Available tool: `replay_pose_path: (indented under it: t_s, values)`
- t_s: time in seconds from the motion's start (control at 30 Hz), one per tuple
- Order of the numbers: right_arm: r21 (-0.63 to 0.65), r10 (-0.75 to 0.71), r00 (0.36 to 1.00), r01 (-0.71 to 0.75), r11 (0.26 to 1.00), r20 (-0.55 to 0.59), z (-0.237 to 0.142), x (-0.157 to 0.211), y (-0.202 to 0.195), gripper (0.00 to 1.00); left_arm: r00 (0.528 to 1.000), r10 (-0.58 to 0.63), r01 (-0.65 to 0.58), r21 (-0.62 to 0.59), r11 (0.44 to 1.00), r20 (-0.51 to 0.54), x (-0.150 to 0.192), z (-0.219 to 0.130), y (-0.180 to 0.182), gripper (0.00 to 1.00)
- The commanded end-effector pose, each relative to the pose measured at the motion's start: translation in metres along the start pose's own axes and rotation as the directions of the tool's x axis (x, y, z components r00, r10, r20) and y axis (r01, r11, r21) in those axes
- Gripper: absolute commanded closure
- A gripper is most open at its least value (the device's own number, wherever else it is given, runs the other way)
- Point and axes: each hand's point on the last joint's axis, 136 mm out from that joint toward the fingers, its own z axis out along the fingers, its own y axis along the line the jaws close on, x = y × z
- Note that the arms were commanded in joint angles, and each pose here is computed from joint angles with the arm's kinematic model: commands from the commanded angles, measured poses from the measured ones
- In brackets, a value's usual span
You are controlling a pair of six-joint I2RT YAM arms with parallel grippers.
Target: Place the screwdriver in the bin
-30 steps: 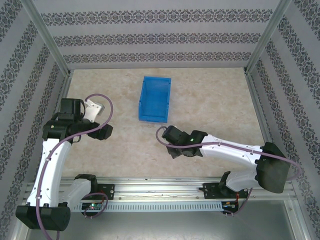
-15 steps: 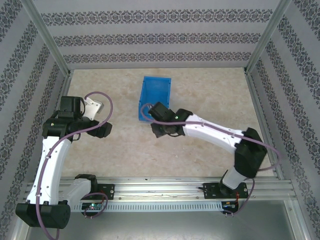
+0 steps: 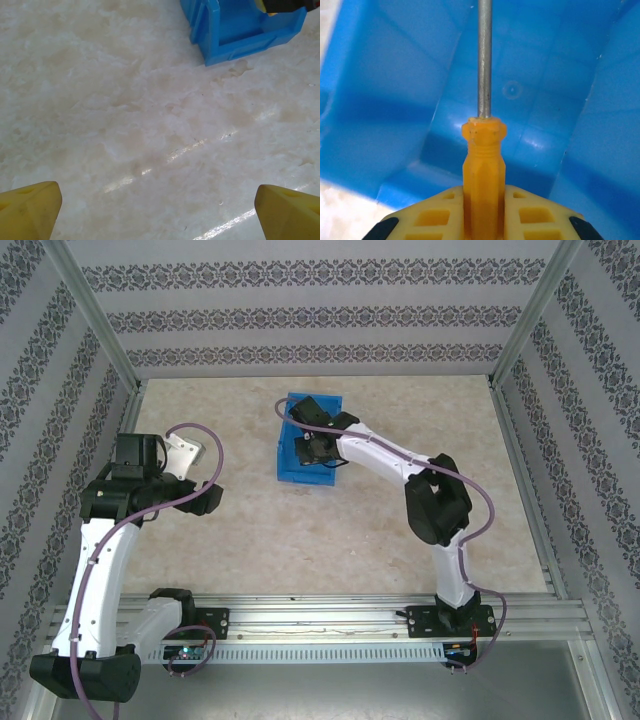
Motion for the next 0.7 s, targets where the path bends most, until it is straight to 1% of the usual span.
replay_pose_path:
  t_s: [0.0,0.23,0.67]
  values:
    - [0.003,0.033,0.999,-0.033,0.999,-0.012,0.008,-0.008,0.0,0.82,1.0,0.004,-0.004,0.017,1.0,0.024,-0.006,-0.005,-0.004,0.01]
    - [0.011,0.033,0.998,-0.033,0.999,-0.056,0.034,-0.003,0.0,0.82,1.0,0.0,0.0,0.037,0.999,0.024,-0.006,-0.002,-0.006,0.01]
    - [0.021,0.063,0.993,-0.061,0.998,-0.099,0.069,-0.008,-0.004,0.8,0.999,-0.037,0.036,0.074,0.997,0.013,-0.012,0.007,-0.008,0.01]
